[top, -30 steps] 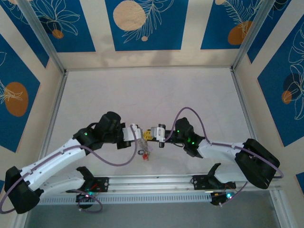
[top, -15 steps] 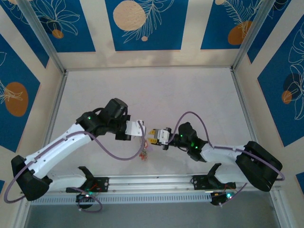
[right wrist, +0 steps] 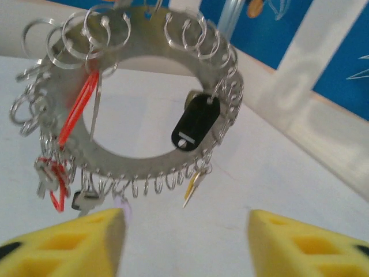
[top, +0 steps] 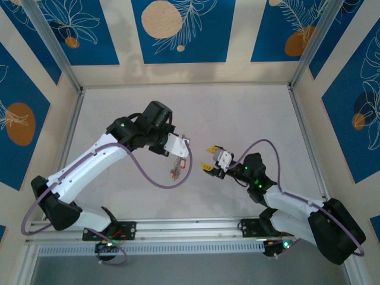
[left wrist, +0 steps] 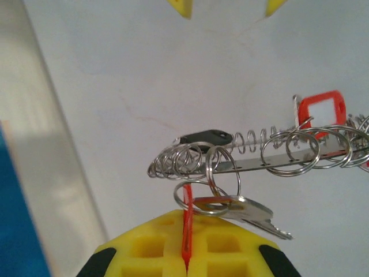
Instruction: Put the keys on the keyring
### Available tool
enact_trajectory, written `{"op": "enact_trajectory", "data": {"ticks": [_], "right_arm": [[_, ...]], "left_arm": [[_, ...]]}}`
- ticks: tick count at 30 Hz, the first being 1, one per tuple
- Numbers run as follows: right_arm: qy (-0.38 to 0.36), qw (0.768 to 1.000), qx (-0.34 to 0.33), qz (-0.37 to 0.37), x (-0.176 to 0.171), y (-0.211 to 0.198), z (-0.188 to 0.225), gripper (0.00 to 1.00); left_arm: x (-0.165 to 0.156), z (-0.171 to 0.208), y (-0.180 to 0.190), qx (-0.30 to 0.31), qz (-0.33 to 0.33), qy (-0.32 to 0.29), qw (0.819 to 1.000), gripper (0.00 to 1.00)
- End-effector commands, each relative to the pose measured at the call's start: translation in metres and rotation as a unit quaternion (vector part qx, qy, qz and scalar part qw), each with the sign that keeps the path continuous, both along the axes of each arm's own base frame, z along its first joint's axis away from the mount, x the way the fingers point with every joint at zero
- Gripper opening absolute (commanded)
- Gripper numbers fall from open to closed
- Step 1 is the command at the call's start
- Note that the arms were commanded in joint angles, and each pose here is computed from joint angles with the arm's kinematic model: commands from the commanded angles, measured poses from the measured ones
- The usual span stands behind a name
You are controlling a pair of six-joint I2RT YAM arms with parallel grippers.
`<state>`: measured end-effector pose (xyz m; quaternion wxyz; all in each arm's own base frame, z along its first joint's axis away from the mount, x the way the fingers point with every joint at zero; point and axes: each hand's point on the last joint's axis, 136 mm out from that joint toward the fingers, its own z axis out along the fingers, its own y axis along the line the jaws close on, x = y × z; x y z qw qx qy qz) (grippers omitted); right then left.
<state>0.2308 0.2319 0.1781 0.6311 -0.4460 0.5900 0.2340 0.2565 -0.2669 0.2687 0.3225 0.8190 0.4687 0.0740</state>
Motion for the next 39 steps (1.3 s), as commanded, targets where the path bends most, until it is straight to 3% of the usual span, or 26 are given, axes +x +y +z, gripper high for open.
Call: {"op": "enact_trajectory", "data": {"ticks": [1,6,10,17,26,31,39], "right_arm": [[0.019,0.999,0.027,-0.040,0.010,-0.017,0.003,1.00],[0.036,0.994,0.050,-0.089,0.020,-0.039,0.002,0.99],[0.037,0.990,0.066,-0.118,0.024,-0.054,0.005,0.99],[0.040,0.979,0.092,-0.176,0.031,-0.084,0.006,0.99],[0.034,0.971,0.107,-0.211,0.034,-0.106,0.008,0.99],[0.031,0.971,0.104,-0.215,0.035,-0.108,0.008,0.99],[0.028,0.971,0.100,-0.213,0.034,-0.107,0.008,0.99]], "left_arm": [[0.017,0.020,-0.001,0.037,-0.032,-0.070,0.996,0.00],[0.042,0.029,-0.008,0.070,-0.038,-0.118,0.990,0.00],[0.050,0.028,-0.024,0.059,-0.048,-0.117,0.990,0.00],[0.049,0.018,-0.066,-0.011,-0.083,-0.070,0.994,0.00],[0.043,-0.012,-0.110,-0.057,-0.111,0.012,0.992,0.00],[0.059,-0.036,-0.112,-0.043,-0.102,0.045,0.993,0.00],[0.116,-0.089,-0.094,-0.077,-0.050,0.145,0.985,0.00]]}}
